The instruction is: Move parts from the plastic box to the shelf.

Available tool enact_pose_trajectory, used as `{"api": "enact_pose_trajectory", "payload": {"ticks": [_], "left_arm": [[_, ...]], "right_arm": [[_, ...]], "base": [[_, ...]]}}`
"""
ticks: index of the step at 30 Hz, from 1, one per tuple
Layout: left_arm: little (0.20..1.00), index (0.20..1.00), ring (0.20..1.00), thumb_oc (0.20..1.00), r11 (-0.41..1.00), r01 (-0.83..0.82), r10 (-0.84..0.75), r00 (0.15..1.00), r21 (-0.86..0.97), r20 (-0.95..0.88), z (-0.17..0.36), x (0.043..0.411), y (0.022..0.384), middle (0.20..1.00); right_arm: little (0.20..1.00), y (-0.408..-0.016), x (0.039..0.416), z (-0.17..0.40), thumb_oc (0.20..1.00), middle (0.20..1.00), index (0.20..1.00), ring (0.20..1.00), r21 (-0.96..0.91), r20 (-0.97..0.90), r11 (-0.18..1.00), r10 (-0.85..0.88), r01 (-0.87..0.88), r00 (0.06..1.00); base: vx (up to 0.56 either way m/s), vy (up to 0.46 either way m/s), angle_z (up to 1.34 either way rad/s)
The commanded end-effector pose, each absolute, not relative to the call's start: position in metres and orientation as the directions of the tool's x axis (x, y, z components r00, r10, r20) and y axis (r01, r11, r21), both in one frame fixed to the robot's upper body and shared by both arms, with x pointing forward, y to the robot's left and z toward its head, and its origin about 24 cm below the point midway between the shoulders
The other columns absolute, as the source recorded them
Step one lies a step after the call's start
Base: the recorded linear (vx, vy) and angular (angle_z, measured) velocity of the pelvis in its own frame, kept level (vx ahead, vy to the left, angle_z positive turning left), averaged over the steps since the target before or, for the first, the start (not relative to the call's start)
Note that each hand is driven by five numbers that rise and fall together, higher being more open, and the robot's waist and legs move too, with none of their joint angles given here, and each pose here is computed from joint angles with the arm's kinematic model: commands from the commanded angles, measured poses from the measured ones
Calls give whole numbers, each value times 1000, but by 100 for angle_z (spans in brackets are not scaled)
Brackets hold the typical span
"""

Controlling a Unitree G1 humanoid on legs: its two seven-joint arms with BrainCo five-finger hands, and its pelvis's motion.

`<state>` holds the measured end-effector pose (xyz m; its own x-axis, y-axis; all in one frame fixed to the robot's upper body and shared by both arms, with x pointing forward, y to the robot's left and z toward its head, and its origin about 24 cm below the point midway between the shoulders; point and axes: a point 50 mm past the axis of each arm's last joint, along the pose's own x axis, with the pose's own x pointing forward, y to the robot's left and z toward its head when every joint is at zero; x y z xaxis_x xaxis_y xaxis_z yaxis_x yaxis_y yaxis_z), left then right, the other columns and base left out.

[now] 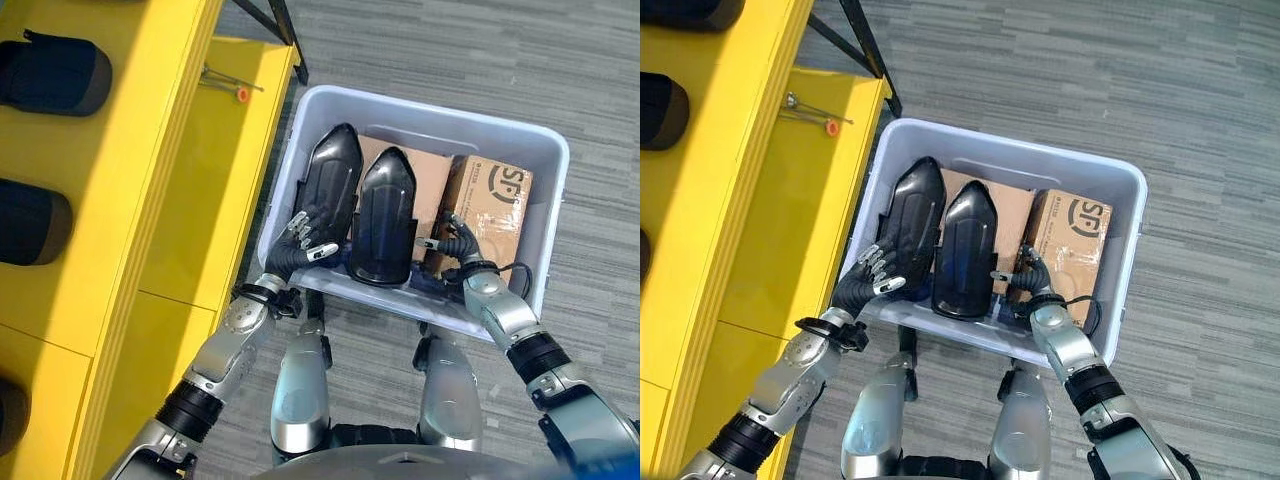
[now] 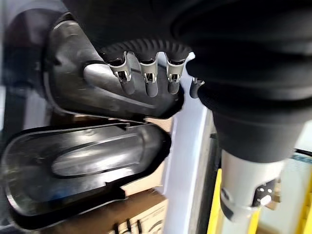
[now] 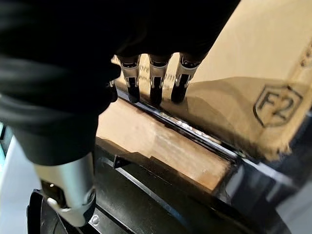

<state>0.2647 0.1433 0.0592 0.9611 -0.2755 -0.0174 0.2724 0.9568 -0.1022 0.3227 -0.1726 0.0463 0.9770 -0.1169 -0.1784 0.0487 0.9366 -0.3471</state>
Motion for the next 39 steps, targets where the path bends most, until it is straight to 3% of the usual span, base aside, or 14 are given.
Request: {"api": "enact_pose_trajectory", "payload": {"ticks": [1, 8, 14, 21, 39], "left_arm": [[1000, 1000, 1000, 1000, 952, 281, -272, 959, -119, 80, 76, 258, 138, 1000], [1000, 1000, 1000, 1000, 918, 317, -305, 949, -238, 84, 78, 258, 127, 1000], [1000, 1000, 1000, 1000, 911, 333, -319, 943, -242, 98, 81, 259, 122, 1000], [1000, 1000, 1000, 1000, 911, 337, -321, 941, -237, 102, 85, 262, 116, 1000], [1000, 1000, 1000, 1000, 899, 362, -341, 932, -246, 125, 89, 264, 102, 1000]], "right_arm": [[1000, -153, 326, 76, 1000, 1000, 1000, 1000, -384, -7, 923, -30, 25, 1000], [1000, -149, 327, 68, 1000, 1000, 1000, 1000, -336, -80, 940, -89, 57, 993], [1000, -144, 333, 66, 1000, 1000, 1000, 1000, -347, -101, 936, -100, 60, 990], [1000, -142, 341, 84, 1000, 1000, 1000, 1000, -334, 0, 925, -192, 181, 981], [1000, -147, 344, 71, 1000, 1000, 1000, 1000, -380, -78, 903, -250, 203, 965]], "base": [[-40, 48, -2], [-11, 31, 1], [0, 0, 0], [0, 5, 0], [-35, 2, 8]]}}
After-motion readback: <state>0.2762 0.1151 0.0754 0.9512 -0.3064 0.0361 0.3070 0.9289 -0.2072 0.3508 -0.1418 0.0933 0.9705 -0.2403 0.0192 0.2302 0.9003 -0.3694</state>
